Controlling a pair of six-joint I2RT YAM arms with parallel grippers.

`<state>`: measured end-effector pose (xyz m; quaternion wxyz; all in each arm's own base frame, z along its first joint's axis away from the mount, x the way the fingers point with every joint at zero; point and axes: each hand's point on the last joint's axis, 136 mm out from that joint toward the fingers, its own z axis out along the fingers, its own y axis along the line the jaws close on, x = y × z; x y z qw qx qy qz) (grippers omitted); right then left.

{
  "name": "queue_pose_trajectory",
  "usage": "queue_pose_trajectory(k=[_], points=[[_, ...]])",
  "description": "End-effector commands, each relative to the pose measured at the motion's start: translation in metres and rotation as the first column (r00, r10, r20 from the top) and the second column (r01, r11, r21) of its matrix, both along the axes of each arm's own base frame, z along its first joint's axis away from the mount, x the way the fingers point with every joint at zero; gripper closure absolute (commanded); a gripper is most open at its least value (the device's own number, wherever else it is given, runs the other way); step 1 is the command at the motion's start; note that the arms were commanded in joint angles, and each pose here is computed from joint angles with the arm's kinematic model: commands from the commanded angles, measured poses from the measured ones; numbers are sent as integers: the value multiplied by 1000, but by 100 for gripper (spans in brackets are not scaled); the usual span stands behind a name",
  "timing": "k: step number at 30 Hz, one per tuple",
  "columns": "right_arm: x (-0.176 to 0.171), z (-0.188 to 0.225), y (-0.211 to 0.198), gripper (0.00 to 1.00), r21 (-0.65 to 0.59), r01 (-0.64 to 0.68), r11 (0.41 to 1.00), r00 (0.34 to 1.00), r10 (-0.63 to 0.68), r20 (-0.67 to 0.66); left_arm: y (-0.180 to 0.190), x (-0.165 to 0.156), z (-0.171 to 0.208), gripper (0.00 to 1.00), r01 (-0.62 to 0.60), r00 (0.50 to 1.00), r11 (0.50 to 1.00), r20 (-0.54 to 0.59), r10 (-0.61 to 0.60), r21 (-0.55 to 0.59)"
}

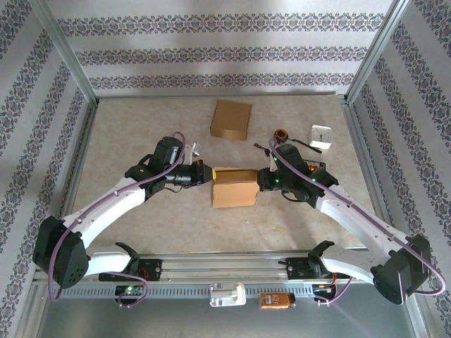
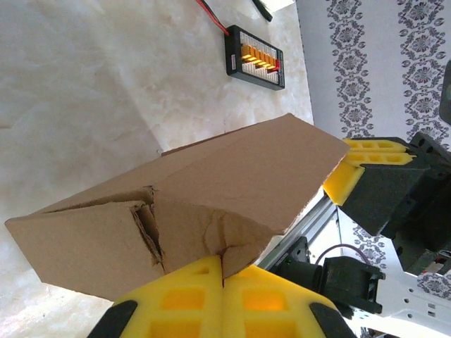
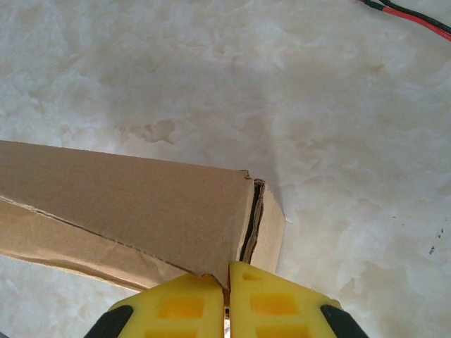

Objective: Fold the paper box

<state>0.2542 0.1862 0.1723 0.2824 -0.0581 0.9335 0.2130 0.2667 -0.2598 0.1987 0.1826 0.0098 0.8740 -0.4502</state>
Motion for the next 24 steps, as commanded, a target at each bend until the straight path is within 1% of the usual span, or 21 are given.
queue_pose_trajectory(k=[1,4,9,12,16,21,24], points=[[-18,-23,0,91,-42,-39,998,995,35,-89,-4,-3,6,96,16,1000,998,1,-16,-56],[-18,-23,0,91,-44,-39,998,995,35,-92,0,-7,-2,96,18,1000,1000,-13,-19,-23],[-17,-22,-1,91,-47,-38,998,996,34,-86,24,-18,-20,96,-19,999,994,-24,21,108],[-17,-22,0,91,-48,-40,998,995,35,-88,26,-20,-26,96,-28,999,994,-31,31,109],[-16,-20,1,91,-50,-45,998,995,41,-88,25,-23,-38,96,-27,997,994,-72,35,103],[-17,-19,0,90,-58,-45,997,995,40,-90,42,-29,-57,96,-64,991,978,-100,85,198],[-16,-18,0,90,-55,-36,998,996,31,-86,43,-32,-63,96,-63,989,978,-120,88,199]])
